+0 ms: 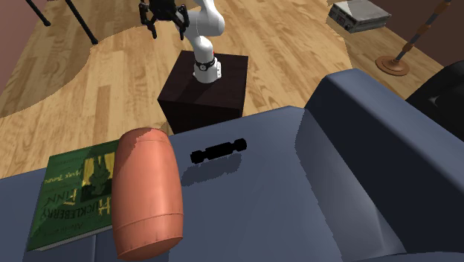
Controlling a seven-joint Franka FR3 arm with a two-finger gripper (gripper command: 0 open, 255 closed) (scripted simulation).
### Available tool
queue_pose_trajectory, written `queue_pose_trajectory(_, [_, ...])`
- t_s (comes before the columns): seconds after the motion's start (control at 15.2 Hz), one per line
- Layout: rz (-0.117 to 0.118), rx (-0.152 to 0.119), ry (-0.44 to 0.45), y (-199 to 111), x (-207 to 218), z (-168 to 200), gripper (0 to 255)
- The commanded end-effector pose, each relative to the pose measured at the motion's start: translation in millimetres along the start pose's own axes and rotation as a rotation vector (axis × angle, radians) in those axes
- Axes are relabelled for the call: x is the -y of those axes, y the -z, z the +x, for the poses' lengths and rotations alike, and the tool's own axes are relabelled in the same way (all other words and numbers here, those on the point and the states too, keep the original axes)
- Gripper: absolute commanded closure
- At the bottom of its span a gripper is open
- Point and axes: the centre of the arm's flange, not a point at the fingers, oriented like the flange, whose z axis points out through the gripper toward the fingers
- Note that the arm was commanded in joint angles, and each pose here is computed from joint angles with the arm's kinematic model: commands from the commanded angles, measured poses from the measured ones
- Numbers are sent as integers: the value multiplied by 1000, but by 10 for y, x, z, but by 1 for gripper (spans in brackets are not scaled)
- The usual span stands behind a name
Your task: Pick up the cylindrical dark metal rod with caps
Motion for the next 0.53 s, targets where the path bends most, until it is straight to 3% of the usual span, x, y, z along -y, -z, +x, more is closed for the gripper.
queue_pose_trajectory(0.0, [0, 0, 0, 0, 0, 0, 0])
queue_pose_trajectory(0.46, [-16, 38, -257, -592, 647, 389, 0])
